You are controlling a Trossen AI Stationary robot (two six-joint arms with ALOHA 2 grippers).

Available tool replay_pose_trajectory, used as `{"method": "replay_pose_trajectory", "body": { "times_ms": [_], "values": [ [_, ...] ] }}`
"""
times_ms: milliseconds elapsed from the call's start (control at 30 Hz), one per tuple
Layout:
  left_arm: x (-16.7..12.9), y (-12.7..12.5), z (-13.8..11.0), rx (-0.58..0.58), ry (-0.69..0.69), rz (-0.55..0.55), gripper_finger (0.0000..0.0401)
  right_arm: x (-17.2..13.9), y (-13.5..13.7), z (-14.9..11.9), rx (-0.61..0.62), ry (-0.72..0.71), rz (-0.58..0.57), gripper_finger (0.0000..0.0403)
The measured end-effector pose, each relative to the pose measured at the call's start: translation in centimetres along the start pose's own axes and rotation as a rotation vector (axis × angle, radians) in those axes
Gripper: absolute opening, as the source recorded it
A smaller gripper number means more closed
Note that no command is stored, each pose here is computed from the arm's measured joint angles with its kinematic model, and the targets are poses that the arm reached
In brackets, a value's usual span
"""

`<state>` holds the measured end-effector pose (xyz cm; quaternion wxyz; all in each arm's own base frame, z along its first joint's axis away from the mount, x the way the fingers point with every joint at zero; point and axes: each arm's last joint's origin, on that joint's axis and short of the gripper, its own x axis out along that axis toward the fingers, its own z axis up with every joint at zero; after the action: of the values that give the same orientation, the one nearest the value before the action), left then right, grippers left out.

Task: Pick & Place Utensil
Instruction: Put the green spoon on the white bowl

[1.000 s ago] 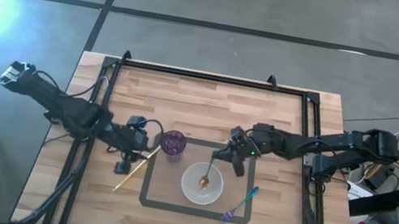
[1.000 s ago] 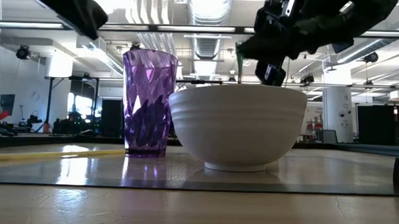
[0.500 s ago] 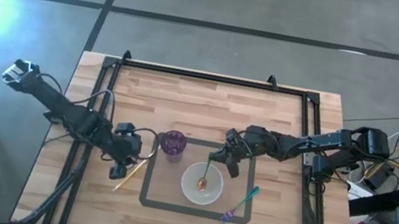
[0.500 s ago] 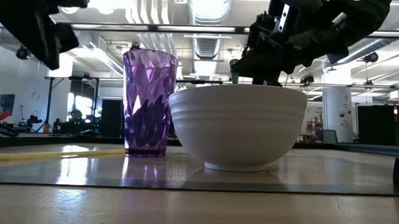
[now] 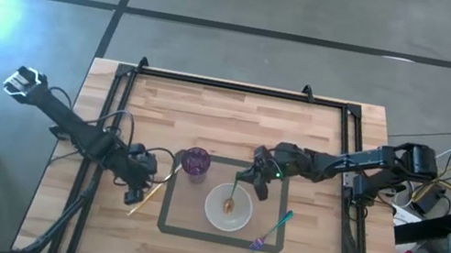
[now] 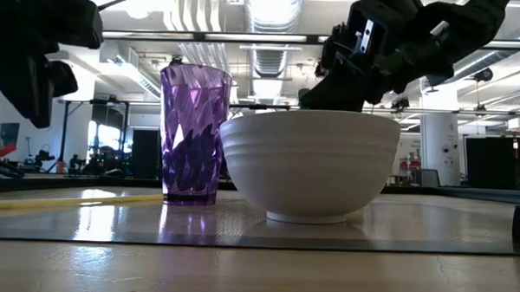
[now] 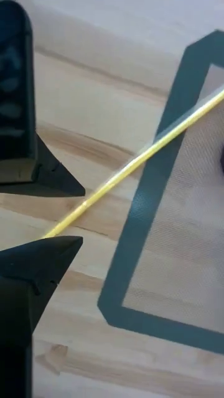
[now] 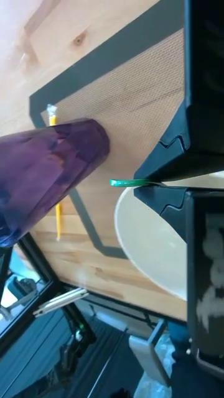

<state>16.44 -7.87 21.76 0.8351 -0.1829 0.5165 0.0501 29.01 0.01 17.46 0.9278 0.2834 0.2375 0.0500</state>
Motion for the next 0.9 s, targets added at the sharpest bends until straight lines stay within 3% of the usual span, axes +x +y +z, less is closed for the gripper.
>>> {"method": "replay_pose_trajectory", "body": {
  "times_ms": [200, 433, 900],
  "values": [
    [1.3, -0.1, -0.4, -0.038, -0.016, -0.085, 0.0105, 0.6, -0.4, -0.5, 0.000, 0.021, -0.012, 0.0011],
    [2.0, 0.4, -1.0, -0.133, 0.012, -0.060, 0.0106, 0.6, -0.5, -0.5, 0.001, 0.025, -0.013, 0.0011],
    [2.2, 0.6, -1.3, -0.137, 0.017, -0.052, 0.0106, 0.5, -0.5, -0.6, -0.006, 0.033, -0.020, 0.0018]
  ]
}}
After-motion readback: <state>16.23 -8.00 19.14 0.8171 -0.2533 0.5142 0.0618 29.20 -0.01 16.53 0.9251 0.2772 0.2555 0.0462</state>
